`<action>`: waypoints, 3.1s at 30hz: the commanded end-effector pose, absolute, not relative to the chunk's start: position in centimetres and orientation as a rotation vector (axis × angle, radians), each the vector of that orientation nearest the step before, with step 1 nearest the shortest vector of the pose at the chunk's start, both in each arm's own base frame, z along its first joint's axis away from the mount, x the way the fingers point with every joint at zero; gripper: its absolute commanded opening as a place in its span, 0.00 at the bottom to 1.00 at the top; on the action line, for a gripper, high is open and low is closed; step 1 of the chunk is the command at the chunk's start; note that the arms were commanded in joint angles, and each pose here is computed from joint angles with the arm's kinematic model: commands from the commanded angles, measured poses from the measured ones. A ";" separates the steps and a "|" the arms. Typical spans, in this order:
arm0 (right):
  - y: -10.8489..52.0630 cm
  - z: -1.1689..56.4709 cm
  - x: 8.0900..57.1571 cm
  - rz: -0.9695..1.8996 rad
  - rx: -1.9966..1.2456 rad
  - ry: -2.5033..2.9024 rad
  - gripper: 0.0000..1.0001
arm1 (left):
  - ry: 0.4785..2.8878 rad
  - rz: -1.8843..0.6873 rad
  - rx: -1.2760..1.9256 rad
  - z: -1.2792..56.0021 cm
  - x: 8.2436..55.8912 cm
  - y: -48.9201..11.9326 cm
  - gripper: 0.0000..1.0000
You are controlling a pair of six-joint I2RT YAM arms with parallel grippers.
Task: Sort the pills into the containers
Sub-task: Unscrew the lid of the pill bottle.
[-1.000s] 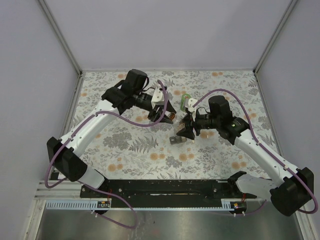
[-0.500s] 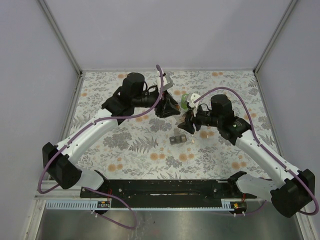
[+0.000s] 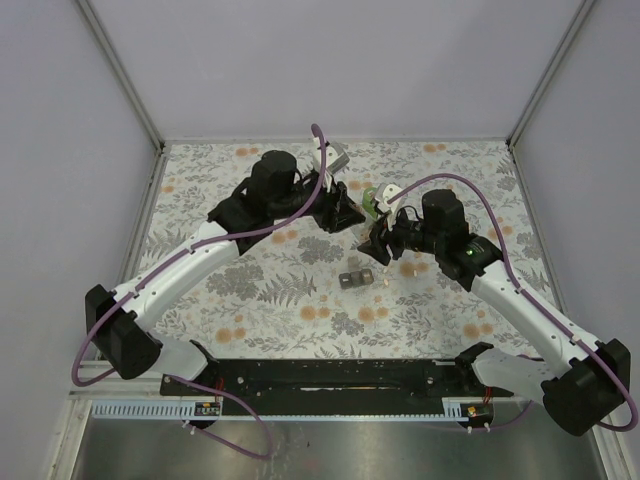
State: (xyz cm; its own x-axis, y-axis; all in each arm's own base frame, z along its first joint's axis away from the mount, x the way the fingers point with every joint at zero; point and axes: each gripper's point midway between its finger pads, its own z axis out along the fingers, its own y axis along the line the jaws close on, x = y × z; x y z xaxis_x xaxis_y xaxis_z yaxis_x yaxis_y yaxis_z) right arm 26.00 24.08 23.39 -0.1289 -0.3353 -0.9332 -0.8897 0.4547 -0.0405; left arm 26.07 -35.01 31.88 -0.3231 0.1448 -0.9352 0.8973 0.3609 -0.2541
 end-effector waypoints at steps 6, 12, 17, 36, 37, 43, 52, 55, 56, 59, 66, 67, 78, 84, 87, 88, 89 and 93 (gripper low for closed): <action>24.1 27.7 27.5 0.622 -0.970 1.558 0.00 | 1.889 -0.944 0.682 32.3 27.2 -34.5 0.03; 24.0 27.6 27.8 0.613 -0.960 1.566 0.00 | 1.943 -0.935 0.601 32.3 27.7 -34.4 0.04; 24.0 27.5 27.7 0.615 -0.962 1.577 0.00 | 1.903 -0.954 0.664 32.9 27.3 -34.7 0.08; 24.4 27.3 27.0 0.661 -0.999 1.569 0.00 | 1.727 -0.918 0.868 35.1 25.8 -34.1 0.20; 24.5 27.4 26.9 0.666 -1.001 1.568 0.00 | 1.728 -0.920 0.866 35.1 25.8 -34.0 0.21; 24.7 27.3 26.5 0.684 -1.021 1.558 0.00 | 1.761 -0.909 0.838 34.3 26.2 -34.0 0.31; 24.8 27.2 26.4 0.693 -1.031 1.558 0.00 | 1.806 -0.942 0.807 33.2 26.0 -34.3 0.67; 24.8 27.2 26.3 0.696 -1.032 1.557 0.00 | 1.802 -0.951 0.811 33.1 25.9 -34.4 0.86; 24.7 27.1 26.3 0.695 -1.032 1.559 0.00 | 1.799 -0.952 0.813 33.1 25.9 -34.4 0.92; 24.8 27.1 26.2 0.699 -1.035 1.559 0.00 | 1.771 -0.945 0.853 33.1 25.6 -34.3 0.99; 25.0 27.0 25.6 0.727 -1.066 1.551 0.00 | 1.599 -0.838 1.113 34.4 24.7 -32.3 0.99; 25.1 26.9 25.4 0.737 -1.081 1.545 0.00 | 1.557 -0.847 1.167 34.7 24.3 -32.0 0.99; 26.4 25.9 21.9 0.938 -1.259 1.522 0.00 | 1.043 -0.841 1.770 34.8 19.4 -28.8 0.99; 26.7 25.6 21.0 0.999 -1.300 1.519 0.00 | 0.869 -0.875 1.859 34.8 18.6 -29.5 0.97; 26.7 25.5 21.0 1.002 -1.303 1.519 0.00 | 0.822 -0.870 1.894 34.6 18.7 -30.0 0.96; 26.8 25.5 21.0 1.006 -1.304 1.519 0.00 | 0.805 -0.870 1.907 34.4 18.7 -30.2 0.96; 26.8 25.5 21.0 1.004 -1.303 1.519 0.00 | 0.785 -0.868 1.918 34.2 18.7 -30.5 0.96; 26.8 25.4 21.0 1.003 -1.304 1.522 0.00 | 0.723 -0.855 1.960 33.9 18.6 -31.2 0.94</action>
